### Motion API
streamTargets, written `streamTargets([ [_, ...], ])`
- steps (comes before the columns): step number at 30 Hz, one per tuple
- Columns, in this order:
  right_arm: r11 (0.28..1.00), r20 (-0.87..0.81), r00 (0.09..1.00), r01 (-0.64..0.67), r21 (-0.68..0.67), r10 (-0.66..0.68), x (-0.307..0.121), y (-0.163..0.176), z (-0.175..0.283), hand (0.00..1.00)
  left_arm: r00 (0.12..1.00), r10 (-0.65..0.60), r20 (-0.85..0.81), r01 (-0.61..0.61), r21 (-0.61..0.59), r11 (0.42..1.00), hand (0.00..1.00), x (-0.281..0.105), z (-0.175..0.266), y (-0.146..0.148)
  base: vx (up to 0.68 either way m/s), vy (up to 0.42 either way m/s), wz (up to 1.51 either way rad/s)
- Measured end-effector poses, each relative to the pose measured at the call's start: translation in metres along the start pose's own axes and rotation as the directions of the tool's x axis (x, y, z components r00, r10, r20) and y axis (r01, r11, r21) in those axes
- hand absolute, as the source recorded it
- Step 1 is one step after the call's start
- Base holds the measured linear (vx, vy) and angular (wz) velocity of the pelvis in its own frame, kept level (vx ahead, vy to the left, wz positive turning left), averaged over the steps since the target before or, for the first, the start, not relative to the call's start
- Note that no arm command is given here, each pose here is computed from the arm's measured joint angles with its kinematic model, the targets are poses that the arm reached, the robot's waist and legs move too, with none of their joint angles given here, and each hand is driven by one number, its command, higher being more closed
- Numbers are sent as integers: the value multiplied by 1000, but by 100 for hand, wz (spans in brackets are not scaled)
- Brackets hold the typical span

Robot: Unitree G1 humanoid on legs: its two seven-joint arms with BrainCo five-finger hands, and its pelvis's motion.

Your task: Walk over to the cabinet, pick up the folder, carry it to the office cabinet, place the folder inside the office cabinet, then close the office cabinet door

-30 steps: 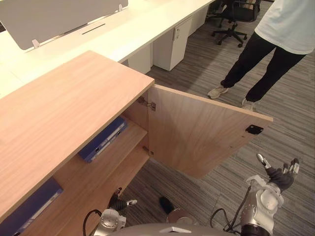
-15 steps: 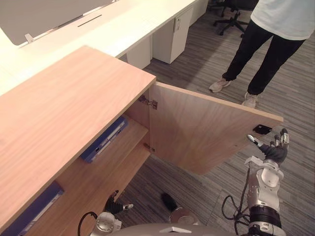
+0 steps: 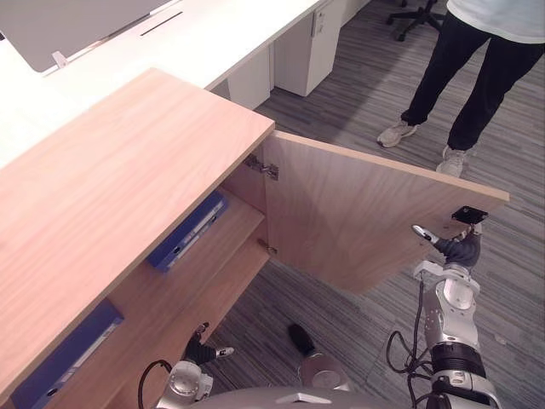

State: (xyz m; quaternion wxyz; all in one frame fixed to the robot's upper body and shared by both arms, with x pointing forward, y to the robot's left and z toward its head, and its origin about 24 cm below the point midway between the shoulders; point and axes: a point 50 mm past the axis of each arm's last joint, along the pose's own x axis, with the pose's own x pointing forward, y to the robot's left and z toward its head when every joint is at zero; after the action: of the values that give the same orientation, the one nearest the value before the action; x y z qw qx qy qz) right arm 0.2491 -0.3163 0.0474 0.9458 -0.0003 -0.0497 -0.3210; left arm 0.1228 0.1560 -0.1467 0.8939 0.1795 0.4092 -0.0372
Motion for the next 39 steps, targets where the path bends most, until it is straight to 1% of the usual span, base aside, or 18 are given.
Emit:
streamTargets([
  [4,998,12,999,42,51,-43,-6,3,2,0,1000,6,-1,-6,-2,1000,0,0,0,1,-60,-93,11],
  [9,995,16,999,48,93,-50,-23,6,0,0,1000,7,1,-7,14,1000,0,1,2,2,-12,-62,-1],
  [14,996,8,999,40,79,-41,-48,6,-4,0,1000,9,21,-10,34,999,0,4,8,2,-55,-71,-3],
  [21,994,-41,999,-17,106,22,-94,15,-11,0,1000,6,30,-7,49,999,0,4,11,-3,-87,-78,-10],
  [23,996,-53,998,-33,84,38,-106,15,-12,0,1000,2,31,-3,55,998,0,3,11,-5,-70,-67,1],
  [30,992,-127,986,-97,77,107,-144,13,-17,0,1000,-18,20,16,75,997,0,-1,5,-11,-63,-69,1],
  [35,986,-200,966,-151,75,163,-174,12,-20,0,998,-50,23,46,141,989,0,-4,1,-16,-48,-57,7],
  [39,975,-262,939,-207,83,222,-197,11,-21,0,998,-70,4,68,193,979,0,-9,-10,-17,-53,-47,10],
])
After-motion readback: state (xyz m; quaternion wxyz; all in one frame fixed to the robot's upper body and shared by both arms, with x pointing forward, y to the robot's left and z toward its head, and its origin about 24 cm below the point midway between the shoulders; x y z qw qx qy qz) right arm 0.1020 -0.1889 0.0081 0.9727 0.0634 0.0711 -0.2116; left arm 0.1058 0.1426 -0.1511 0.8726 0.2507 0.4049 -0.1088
